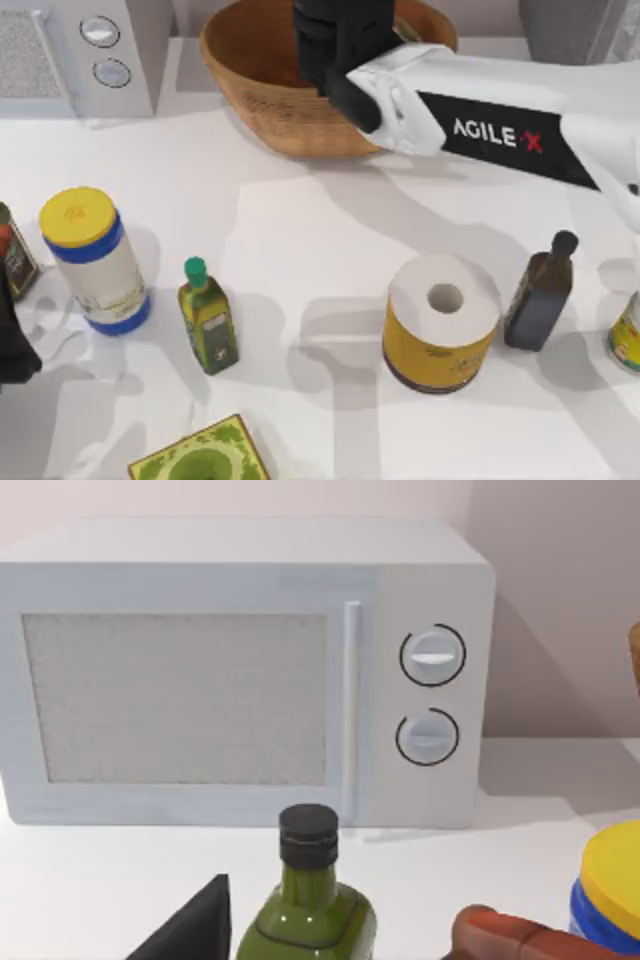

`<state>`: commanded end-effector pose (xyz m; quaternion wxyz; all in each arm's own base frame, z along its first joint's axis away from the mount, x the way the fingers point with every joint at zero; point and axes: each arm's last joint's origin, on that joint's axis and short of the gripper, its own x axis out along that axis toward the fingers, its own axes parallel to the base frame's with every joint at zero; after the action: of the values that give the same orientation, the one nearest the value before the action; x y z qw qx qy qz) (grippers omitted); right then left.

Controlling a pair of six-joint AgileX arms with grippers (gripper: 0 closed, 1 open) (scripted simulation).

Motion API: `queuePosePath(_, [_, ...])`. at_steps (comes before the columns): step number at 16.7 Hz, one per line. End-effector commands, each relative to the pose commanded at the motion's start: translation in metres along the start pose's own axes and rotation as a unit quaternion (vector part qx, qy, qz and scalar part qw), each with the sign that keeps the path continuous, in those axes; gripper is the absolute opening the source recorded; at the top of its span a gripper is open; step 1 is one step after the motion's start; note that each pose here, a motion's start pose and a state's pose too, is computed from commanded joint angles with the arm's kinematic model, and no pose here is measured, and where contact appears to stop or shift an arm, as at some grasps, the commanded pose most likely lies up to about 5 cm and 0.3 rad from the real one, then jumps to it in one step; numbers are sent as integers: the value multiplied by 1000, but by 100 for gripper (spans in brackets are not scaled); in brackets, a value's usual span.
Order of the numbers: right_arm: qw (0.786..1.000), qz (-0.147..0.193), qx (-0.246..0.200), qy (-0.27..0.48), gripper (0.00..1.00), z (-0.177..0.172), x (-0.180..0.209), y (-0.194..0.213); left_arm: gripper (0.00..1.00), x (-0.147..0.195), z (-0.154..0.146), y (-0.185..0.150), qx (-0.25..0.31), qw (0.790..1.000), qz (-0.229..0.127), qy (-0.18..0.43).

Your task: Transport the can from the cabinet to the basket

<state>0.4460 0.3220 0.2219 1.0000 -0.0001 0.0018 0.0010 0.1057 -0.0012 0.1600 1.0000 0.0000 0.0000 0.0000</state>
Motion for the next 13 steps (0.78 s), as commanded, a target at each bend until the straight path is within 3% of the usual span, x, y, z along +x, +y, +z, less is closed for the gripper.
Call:
queuePosePath(7, [1000, 2, 2, -2, 100, 8, -2, -5, 100, 0, 0, 0, 0, 1000, 0, 0])
queuePosePath(13, [1000, 3, 6, -13, 100, 81, -35, -80, 100, 0, 0, 0, 0, 1000, 0, 0])
